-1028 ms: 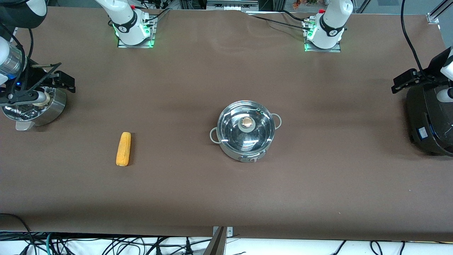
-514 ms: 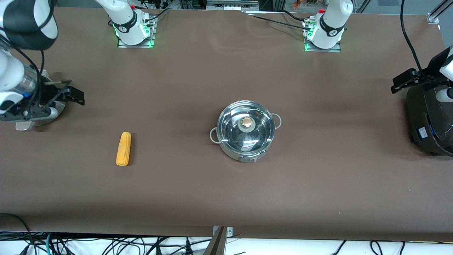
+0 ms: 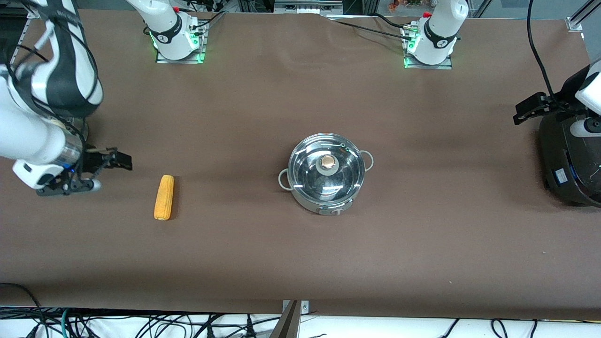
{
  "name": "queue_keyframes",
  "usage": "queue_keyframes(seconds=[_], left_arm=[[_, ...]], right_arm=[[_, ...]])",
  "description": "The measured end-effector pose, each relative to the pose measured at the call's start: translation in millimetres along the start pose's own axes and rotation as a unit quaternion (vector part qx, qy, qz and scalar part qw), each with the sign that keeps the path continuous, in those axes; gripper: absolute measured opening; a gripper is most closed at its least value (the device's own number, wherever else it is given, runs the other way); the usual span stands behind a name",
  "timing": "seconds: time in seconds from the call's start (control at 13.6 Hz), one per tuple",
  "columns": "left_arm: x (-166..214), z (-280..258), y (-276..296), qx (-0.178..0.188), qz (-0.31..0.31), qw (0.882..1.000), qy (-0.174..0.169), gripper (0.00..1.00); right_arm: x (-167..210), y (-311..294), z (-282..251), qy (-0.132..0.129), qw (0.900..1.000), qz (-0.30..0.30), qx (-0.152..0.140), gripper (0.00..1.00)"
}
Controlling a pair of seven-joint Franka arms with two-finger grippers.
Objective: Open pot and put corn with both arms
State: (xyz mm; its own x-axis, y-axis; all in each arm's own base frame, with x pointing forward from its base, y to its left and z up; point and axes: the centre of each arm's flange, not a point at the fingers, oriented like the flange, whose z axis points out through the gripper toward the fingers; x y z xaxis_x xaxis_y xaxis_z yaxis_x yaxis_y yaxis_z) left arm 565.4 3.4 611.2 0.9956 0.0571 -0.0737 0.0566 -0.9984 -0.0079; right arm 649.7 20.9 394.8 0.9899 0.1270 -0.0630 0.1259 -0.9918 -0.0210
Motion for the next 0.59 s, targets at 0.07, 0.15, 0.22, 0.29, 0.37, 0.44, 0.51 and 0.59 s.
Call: queue_keyframes(seconds=[0.07,0.15,0.22,0.29,0.37,0.44,0.51,0.59], left_arm=[[0,1,-1,0.000,-0.001,1.000,-0.001,1.00],[0,4,0,0.000,0.000,1.000,-0.006,1.00],[0,10,4,0.000,0.004,1.000,-0.016,1.00],[0,17,10,0.000,0.010,1.000,-0.023,1.00],[1,21,18,-0.002,0.016,0.999,-0.028,1.00],[1,24,27,-0.010,0.022,0.999,-0.031,1.00],[1,26,40,-0.020,0.023,0.999,-0.034,1.00],[0,29,56,-0.024,0.013,0.999,-0.038,1.00]], right_arm=[[9,1,25,0.002,1.000,0.001,0.002,1.00],[16,2,49,0.003,1.000,0.001,0.003,1.00],[20,2,68,0.002,1.000,0.002,0.005,1.00],[22,3,79,-0.001,1.000,0.004,0.006,1.00],[23,3,85,-0.002,1.000,0.007,0.006,1.00],[24,3,89,0.000,1.000,0.012,0.007,1.00],[25,3,93,0.005,1.000,0.016,0.007,1.00],[25,2,100,0.013,1.000,0.017,0.006,1.00]])
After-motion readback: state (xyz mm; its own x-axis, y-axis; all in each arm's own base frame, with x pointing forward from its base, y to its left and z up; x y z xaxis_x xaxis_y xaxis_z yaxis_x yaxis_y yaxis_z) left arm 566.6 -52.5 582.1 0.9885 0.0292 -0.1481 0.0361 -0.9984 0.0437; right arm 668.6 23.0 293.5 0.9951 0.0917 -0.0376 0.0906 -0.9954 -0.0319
